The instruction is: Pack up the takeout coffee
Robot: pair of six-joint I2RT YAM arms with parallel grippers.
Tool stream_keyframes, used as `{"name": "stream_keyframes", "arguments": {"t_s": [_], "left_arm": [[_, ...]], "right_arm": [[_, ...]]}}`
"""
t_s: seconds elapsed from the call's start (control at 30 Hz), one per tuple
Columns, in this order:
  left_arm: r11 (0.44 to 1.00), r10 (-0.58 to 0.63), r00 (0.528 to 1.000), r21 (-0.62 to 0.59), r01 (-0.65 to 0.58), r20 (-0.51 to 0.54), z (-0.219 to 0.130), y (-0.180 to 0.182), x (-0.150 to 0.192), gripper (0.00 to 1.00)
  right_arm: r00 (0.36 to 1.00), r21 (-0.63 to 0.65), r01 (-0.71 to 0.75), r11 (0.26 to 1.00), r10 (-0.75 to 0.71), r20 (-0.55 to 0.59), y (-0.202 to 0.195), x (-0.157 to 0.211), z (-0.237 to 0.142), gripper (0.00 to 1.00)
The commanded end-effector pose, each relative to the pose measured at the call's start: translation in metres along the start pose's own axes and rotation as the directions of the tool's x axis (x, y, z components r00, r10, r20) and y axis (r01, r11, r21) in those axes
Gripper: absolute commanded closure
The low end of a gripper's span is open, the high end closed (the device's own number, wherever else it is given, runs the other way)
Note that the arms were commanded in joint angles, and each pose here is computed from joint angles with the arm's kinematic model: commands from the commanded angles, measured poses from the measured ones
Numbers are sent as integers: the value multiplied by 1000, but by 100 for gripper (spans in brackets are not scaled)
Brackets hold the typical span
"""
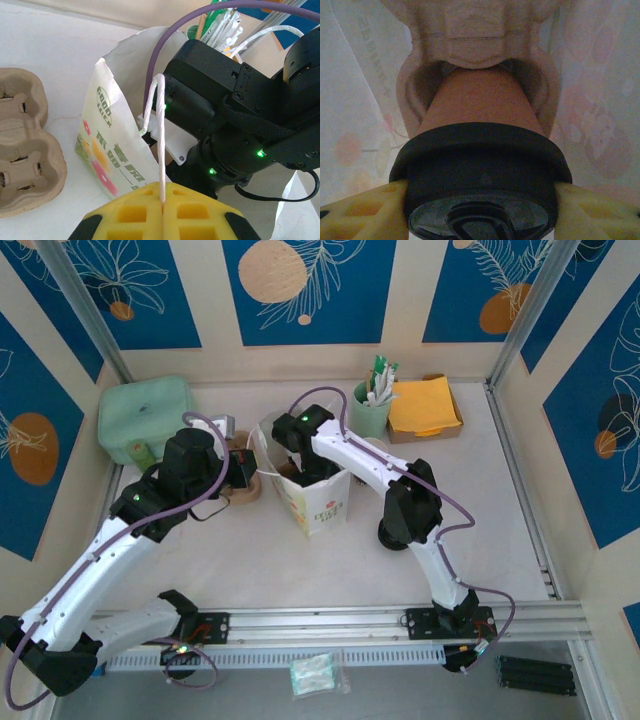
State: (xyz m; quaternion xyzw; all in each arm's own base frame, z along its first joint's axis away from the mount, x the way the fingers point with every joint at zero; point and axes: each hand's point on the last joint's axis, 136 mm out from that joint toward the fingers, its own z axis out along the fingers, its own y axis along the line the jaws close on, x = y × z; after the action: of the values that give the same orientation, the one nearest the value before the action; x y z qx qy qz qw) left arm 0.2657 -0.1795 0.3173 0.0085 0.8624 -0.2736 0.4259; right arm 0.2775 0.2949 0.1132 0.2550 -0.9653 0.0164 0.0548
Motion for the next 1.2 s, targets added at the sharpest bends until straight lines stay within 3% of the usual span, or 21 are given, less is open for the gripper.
{"name": "stream_keyframes", "arguments": {"t_s": [0.0,0.5,1.17], "left_arm": [[1000,0,1000,-23,0,8,0,5,-2,100],[1000,-4,1000,-25,4,7,0,5,-2,100],[1000,-4,1000,-24,4,8,0,5,-2,98]], "right_arm": [[996,35,-24,999,27,-89,-8,1,38,38],[997,39,-27,999,30,-69,-9,-2,38,34],[1000,40,-20,999,20,-2,-5,-7,14,18]]}}
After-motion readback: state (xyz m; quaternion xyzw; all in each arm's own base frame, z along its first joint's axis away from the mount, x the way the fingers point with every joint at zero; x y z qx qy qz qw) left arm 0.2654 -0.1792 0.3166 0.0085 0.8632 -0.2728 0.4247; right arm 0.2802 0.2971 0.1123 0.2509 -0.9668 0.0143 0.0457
